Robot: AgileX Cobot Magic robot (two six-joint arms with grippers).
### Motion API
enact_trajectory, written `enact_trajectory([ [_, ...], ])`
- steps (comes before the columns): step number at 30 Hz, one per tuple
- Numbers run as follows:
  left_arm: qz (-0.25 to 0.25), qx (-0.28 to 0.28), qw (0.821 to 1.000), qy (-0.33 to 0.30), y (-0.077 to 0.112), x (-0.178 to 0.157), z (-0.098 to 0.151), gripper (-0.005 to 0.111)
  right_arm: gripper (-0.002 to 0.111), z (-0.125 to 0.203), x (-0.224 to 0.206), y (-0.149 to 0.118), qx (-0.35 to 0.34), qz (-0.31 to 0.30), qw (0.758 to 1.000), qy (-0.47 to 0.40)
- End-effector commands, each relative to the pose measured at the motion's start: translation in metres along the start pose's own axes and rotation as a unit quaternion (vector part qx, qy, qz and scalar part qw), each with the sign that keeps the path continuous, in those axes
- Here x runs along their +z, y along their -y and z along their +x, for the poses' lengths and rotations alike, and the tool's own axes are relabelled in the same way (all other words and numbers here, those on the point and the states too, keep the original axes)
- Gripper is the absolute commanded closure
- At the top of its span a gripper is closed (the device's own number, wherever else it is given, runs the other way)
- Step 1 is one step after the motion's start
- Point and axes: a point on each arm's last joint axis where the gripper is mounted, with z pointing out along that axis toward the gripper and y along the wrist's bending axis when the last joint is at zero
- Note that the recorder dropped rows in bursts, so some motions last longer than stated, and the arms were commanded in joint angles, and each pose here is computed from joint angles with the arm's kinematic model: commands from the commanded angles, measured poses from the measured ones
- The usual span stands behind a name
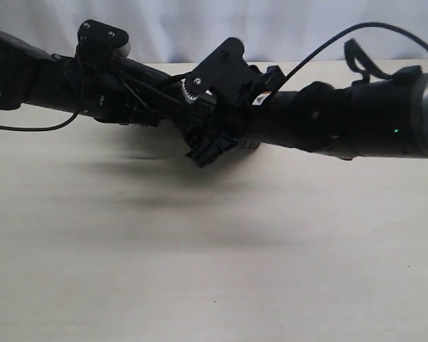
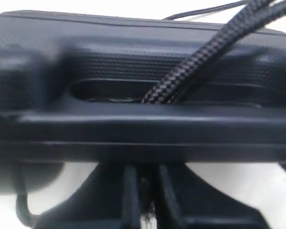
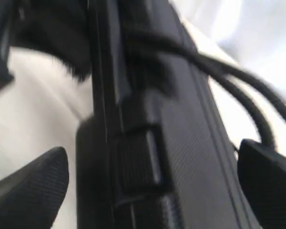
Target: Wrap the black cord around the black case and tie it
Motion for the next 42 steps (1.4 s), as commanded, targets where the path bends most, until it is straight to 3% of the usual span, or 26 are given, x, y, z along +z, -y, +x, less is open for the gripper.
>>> enact_trajectory([
  [1, -0.004, 0.000, 1.000, 0.011, 0.001, -0.004, -0.006, 0.107, 0.019, -0.027, -0.036, 0.011, 0.044, 0.007, 0.998, 0.049],
  [4, -0.004, 0.000, 1.000, 0.011, 0.001, -0.004, -0.006, 0.107, 0.019, -0.042, -0.058, 0.019, 0.062, 0.021, 0.994, 0.086],
  [9, -0.004, 0.004, 1.000, 0.010, 0.001, -0.004, -0.006, 0.107, 0.022, -0.055, -0.080, 0.059, 0.166, 0.053, 0.977, 0.118],
  [12, -0.004, 0.005, 1.000, 0.010, 0.001, -0.004, -0.006, 0.107, 0.029, -0.056, -0.075, 0.091, 0.237, 0.003, 0.970, 0.050],
  [16, -0.004, 0.005, 1.000, 0.010, 0.001, -0.004, -0.006, 0.107, 0.029, -0.057, -0.055, 0.124, 0.284, -0.087, 0.953, -0.059],
  [21, -0.003, 0.004, 1.000, 0.010, 0.001, -0.004, -0.006, 0.107, 0.029, -0.048, -0.019, 0.143, 0.286, -0.137, 0.940, -0.125],
  [28, -0.004, 0.015, 1.000, 0.007, 0.001, -0.004, -0.005, 0.107, 0.034, -0.025, 0.019, 0.160, 0.274, -0.123, 0.940, -0.163],
  [33, -0.004, 0.015, 1.000, 0.007, 0.001, -0.004, -0.005, 0.107, 0.040, -0.022, 0.019, 0.156, 0.229, -0.153, 0.946, -0.173],
  [42, -0.004, 0.015, 1.000, 0.007, 0.001, -0.004, -0.005, 0.107, 0.041, -0.038, 0.002, 0.143, 0.177, -0.242, 0.944, -0.138],
])
